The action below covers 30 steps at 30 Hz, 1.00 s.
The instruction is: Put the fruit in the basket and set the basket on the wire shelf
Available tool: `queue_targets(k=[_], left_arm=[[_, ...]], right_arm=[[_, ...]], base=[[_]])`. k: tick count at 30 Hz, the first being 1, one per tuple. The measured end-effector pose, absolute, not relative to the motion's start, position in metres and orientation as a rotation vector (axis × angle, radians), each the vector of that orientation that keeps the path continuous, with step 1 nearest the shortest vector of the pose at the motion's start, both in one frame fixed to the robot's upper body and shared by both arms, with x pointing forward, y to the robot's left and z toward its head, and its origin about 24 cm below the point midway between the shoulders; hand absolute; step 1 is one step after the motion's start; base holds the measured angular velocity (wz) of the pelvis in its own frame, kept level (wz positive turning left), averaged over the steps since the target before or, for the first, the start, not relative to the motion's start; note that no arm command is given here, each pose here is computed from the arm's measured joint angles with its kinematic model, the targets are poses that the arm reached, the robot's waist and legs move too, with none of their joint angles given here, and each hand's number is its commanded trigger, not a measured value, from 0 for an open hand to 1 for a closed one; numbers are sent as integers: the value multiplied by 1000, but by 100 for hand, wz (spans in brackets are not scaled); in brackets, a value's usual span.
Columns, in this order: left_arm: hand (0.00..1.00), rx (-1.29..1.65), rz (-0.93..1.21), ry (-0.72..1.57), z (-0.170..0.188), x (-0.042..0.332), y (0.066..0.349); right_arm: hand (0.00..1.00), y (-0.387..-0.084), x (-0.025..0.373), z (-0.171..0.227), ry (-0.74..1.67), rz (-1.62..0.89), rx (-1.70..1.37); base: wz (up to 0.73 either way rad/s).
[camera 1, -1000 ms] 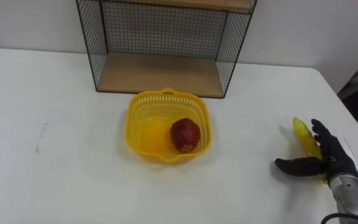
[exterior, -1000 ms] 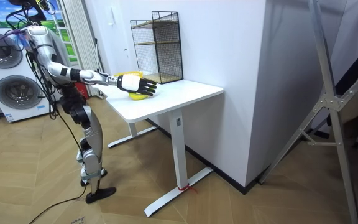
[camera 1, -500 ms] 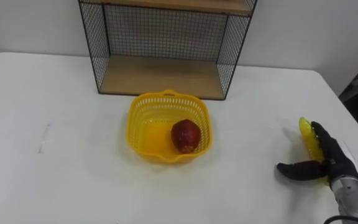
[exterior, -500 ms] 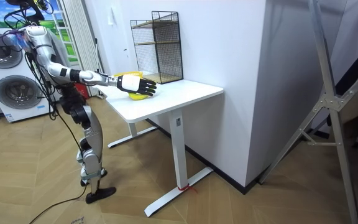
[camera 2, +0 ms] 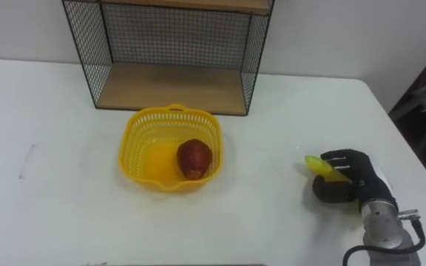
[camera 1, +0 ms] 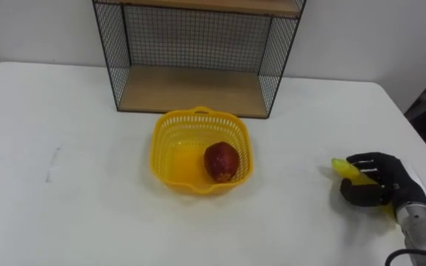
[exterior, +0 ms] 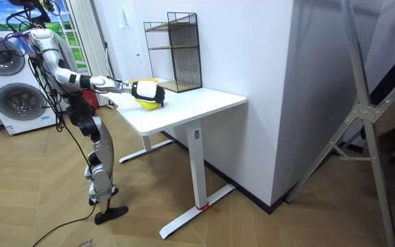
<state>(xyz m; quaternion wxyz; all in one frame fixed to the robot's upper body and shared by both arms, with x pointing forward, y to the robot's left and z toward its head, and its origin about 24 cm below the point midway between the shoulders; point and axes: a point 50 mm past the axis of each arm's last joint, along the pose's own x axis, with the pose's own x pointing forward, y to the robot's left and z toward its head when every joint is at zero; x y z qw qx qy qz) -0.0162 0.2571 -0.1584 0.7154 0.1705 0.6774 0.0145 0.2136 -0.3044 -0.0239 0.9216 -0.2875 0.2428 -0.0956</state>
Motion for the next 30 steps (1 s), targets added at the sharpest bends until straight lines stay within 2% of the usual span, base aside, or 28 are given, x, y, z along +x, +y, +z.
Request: queue_targets(k=[20, 30], left_arm=[[0, 376, 24, 1508, -160, -12, 256], [0, 393, 3, 1481, -160, -6, 254]], right_arm=[[100, -304, 214, -24, 499, -206, -595], [100, -259, 234, 5, 312, -29, -487]], base=[[0], [-4]])
